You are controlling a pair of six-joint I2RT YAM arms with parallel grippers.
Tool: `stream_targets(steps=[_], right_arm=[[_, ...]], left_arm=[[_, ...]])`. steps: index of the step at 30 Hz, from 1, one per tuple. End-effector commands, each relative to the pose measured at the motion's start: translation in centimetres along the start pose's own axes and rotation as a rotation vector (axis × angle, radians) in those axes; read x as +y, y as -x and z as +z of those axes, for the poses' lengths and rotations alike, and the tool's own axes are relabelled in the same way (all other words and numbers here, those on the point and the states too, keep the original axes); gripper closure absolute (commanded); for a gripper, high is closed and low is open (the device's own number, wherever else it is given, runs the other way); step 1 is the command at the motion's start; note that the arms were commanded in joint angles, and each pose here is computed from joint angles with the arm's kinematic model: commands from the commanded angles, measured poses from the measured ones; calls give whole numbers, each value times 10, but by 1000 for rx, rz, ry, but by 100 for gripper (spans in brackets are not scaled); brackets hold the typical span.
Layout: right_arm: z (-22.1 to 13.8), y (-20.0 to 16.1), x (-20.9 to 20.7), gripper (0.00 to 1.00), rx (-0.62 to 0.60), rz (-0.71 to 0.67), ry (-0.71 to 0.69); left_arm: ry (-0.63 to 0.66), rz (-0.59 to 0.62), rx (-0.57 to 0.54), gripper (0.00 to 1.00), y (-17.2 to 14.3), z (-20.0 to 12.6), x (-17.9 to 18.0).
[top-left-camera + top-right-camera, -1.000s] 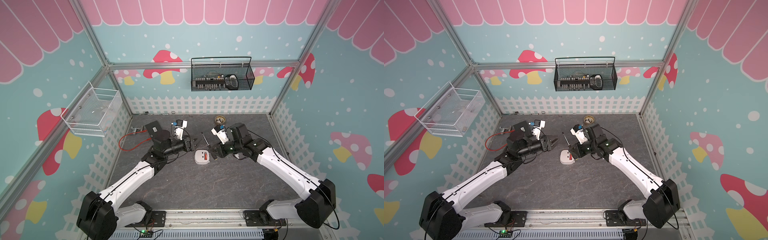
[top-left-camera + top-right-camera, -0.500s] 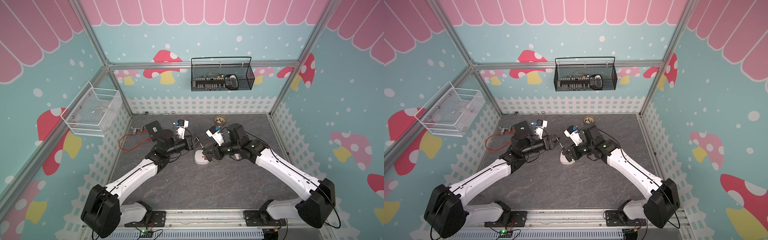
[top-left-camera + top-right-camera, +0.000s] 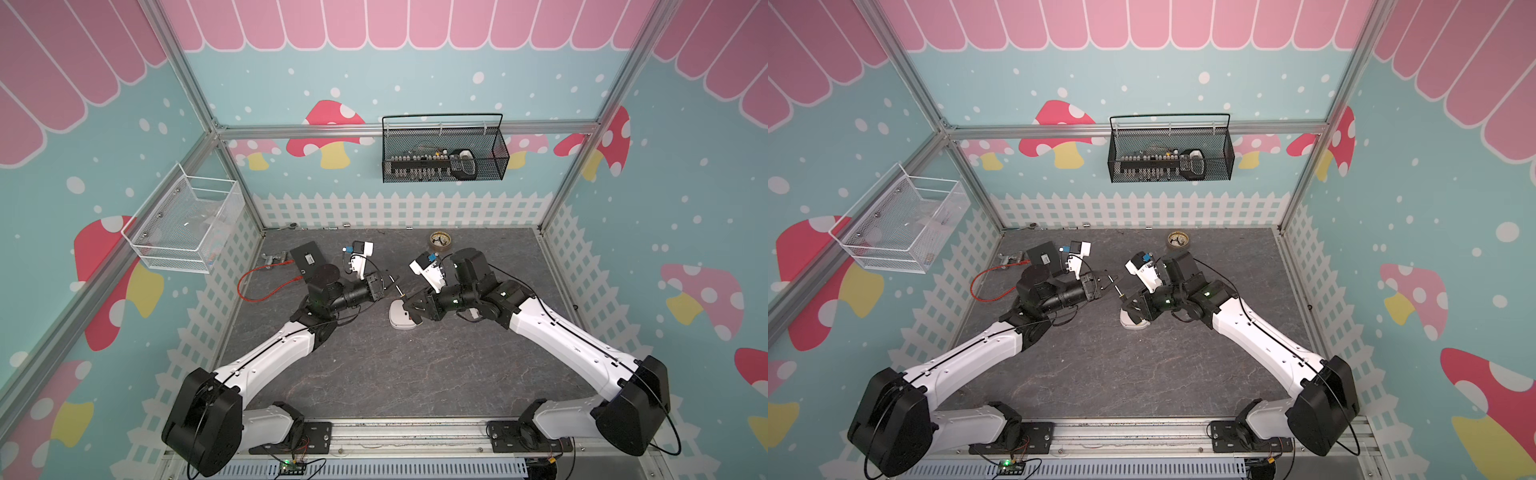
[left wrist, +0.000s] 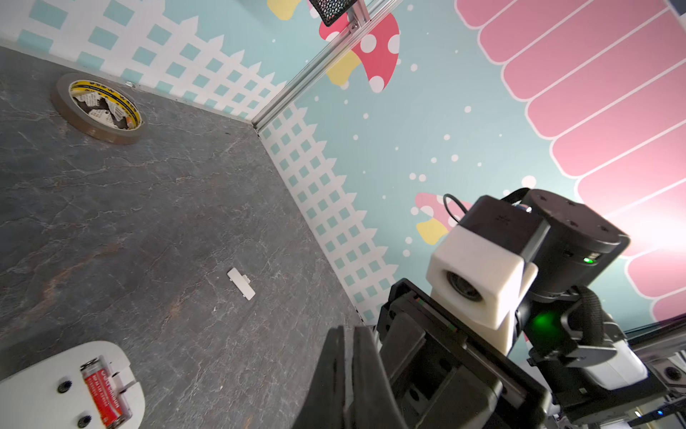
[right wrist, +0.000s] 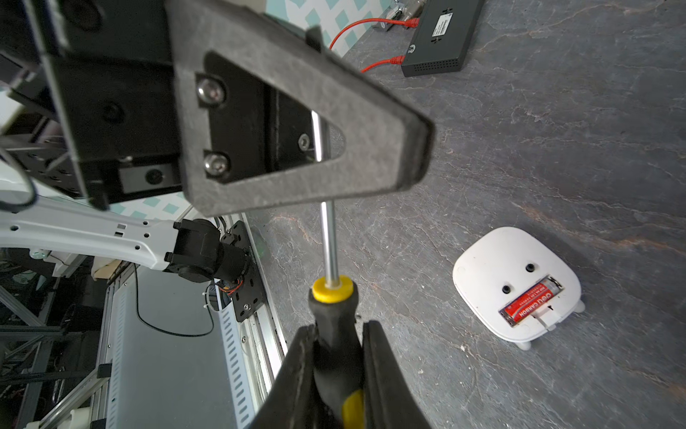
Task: Remove the battery from the alarm
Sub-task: Pick up the screwdriver from the center of the board.
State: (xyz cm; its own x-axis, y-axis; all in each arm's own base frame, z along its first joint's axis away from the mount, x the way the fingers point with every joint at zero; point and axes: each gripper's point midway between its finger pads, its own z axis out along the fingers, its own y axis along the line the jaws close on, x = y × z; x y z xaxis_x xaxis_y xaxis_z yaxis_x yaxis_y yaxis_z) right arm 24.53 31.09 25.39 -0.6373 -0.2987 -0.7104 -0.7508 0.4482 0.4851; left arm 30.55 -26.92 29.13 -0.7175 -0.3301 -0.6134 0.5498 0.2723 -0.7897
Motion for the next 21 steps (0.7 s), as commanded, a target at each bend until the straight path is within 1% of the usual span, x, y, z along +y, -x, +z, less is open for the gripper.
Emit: stream_targets(steps=[1, 2, 3, 6, 8, 11, 14, 16, 21], right_arm=[[-21, 21, 23, 58, -104, -27, 59], [-23, 23, 24, 49, -115, -29, 62], [-27, 24, 28, 42, -130, -33, 65], [-41, 33, 34, 31, -196, -46, 58], [-50, 38, 38, 27, -250, -46, 55], [-59, 40, 39, 26, -340, -19, 59], [-65, 40, 29, 26, -432, 49, 32], [-70, 42, 20, 27, -494, 103, 10], [-57, 40, 6, 28, -522, 204, 28]], left_arm=[[43, -96, -31, 100, 1, -13, 35], [36, -115, -38, 100, 1, -14, 38], [28, -143, -48, 100, 1, -16, 41], [-14, -235, -87, 100, 4, -23, 49], [-41, -299, -134, 100, 7, -30, 53], [-133, -375, -225, 100, 15, -40, 48], [-226, -436, -302, 100, 24, -50, 40], [-268, -436, -341, 100, 30, -55, 33], [-275, -413, -381, 100, 38, -55, 26]])
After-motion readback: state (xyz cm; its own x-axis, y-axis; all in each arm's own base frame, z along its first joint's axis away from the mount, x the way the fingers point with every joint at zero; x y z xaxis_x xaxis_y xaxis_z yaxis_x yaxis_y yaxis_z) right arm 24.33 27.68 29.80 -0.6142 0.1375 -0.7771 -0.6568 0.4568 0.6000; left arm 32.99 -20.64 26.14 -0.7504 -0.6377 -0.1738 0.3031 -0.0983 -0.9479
